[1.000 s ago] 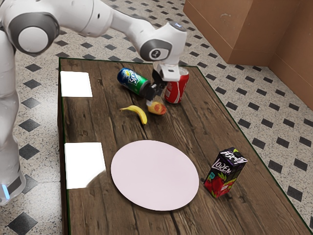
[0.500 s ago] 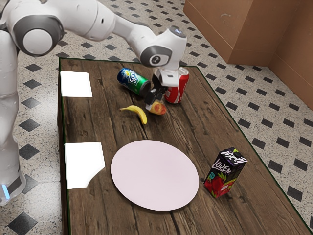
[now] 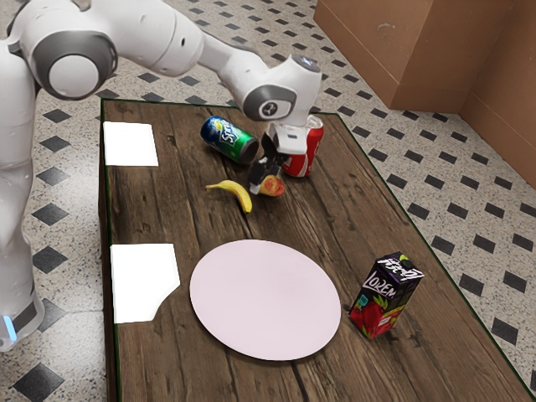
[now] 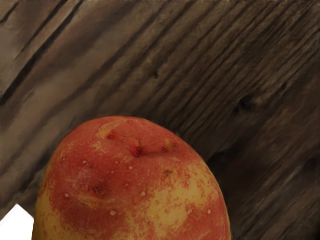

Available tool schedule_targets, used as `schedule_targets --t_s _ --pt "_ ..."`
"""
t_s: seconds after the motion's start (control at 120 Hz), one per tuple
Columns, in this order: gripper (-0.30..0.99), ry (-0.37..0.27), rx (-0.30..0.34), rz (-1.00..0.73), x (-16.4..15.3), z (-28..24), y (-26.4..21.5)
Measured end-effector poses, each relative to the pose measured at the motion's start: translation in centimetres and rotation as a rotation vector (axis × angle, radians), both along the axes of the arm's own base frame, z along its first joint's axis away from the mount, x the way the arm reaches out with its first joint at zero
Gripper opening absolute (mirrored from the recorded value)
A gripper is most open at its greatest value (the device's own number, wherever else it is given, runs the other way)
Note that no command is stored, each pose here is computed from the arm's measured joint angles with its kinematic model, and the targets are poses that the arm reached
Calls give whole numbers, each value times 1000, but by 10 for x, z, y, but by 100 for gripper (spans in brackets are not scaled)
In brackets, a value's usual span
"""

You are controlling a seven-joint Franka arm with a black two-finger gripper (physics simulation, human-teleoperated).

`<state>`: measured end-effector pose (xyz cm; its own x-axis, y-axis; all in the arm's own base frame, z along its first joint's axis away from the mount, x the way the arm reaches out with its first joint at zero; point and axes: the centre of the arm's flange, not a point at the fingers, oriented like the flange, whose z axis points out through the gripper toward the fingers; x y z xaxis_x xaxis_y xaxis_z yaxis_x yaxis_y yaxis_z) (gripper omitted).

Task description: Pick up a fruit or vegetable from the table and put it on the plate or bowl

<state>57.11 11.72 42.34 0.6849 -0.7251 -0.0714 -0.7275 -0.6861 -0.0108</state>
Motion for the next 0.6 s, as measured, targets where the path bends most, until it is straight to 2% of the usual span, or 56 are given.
schedule_targets --t_s 0.083,0.2,0.275,0.5,0.6 --pt "65 3 -5 5 0 -2 2" --pt "42 4 -9 12 0 -3 4" --pt "33 2 -9 12 0 -3 4" --pt "36 -2 -8 13 1 -3 3" --pt "33 -8 -7 13 2 0 3"
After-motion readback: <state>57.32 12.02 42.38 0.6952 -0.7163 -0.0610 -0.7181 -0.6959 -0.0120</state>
